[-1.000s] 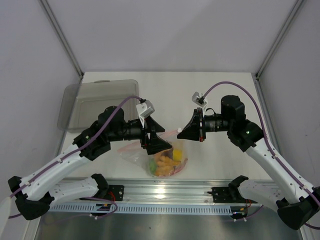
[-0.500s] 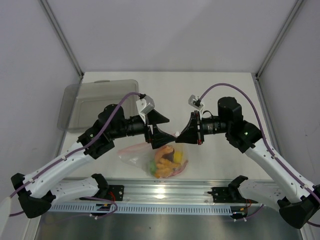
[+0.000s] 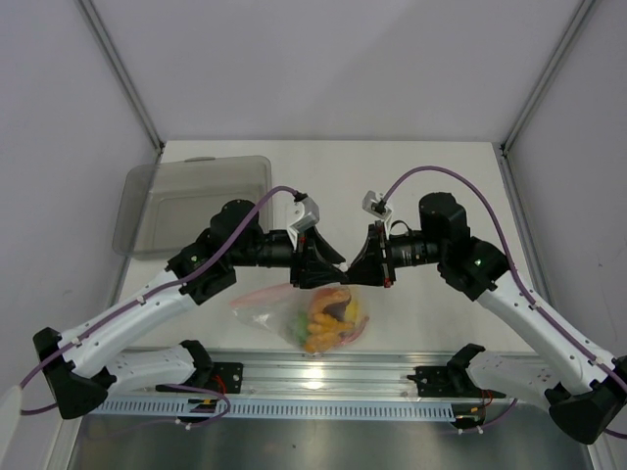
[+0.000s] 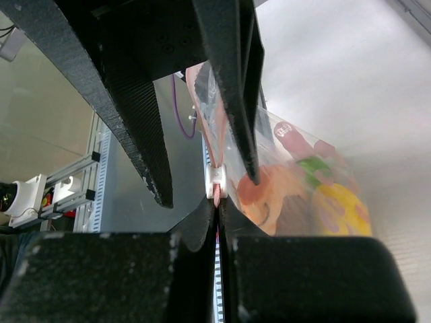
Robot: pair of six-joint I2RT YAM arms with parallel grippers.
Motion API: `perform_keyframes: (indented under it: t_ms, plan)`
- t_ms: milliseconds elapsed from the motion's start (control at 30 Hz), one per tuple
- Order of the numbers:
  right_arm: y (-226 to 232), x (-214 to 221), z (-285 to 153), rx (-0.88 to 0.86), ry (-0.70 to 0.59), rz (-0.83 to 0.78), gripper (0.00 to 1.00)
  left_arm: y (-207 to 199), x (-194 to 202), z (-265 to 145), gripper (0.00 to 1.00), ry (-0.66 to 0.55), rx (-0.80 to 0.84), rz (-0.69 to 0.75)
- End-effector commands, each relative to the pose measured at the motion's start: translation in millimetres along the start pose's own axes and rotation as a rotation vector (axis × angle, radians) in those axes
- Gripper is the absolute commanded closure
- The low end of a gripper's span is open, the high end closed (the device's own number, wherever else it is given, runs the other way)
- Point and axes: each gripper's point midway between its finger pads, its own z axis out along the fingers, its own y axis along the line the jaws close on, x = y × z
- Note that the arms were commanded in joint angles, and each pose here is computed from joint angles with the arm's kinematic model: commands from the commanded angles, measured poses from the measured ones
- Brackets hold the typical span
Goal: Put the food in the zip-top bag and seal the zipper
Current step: Zip the zipper food storage bag at the center of the board.
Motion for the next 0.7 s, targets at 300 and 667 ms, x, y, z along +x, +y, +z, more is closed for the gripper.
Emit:
perform_keyframes:
  t_ms: [300, 667]
  plan:
    - [16, -9, -2, -0.027, -0.009, -0.074, 1.00, -10, -19, -3, 0.64, -0.035, 0.134, -0.026]
    - [15, -7, -4, -0.011, -0.004, -0.079, 1.00, -20, -13, 0, 0.72, -0.004, 0.250, -0.063]
